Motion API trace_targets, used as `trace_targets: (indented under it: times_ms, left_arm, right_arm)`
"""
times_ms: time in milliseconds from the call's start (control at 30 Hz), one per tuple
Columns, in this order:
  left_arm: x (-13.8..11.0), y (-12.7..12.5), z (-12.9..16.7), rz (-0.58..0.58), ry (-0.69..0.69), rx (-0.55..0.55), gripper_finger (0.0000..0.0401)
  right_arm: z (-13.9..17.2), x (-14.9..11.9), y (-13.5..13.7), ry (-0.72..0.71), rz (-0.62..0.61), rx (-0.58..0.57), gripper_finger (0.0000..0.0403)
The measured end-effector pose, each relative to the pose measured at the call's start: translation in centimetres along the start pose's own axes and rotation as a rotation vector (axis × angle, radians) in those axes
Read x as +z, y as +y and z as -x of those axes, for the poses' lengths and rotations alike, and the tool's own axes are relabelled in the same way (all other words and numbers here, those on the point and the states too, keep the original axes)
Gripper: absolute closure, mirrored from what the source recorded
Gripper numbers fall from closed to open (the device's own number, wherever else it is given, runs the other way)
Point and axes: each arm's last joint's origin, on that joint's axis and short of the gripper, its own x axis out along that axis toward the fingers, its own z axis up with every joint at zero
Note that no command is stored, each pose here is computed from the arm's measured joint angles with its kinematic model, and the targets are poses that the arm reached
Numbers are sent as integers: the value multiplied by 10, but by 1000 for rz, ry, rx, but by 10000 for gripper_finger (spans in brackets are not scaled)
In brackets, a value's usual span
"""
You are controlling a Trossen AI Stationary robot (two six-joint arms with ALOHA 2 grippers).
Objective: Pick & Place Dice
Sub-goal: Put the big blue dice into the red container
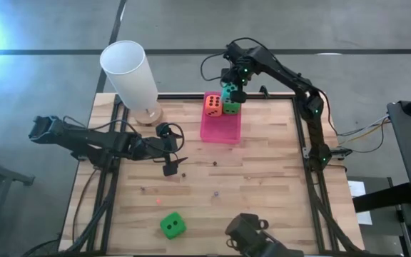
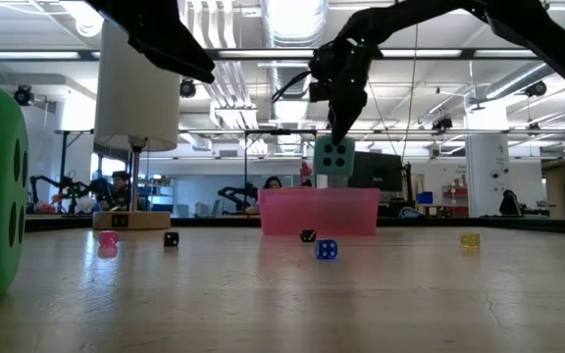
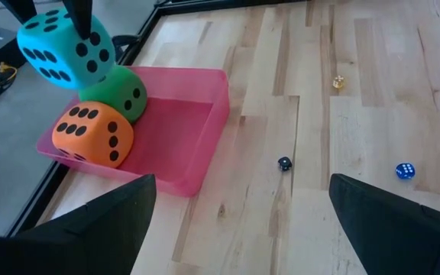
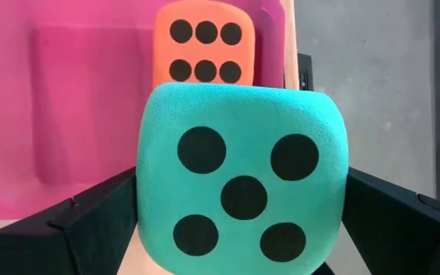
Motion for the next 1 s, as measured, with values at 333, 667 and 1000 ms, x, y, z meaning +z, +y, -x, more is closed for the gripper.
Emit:
trace_targets:
  times_ms: [333,667,1000]
  left_arm:
    - [0,0,0,0,0,0,10]
    - [0,0,0,0,0,0,9]
    - [0,0,0,1,0,0,8]
  right_arm:
    - [3,-5,4,45,-19,34,3]
    - [2,-1,31,105,-7,161,3]
    - [-2,16,73,141,57,218,3]
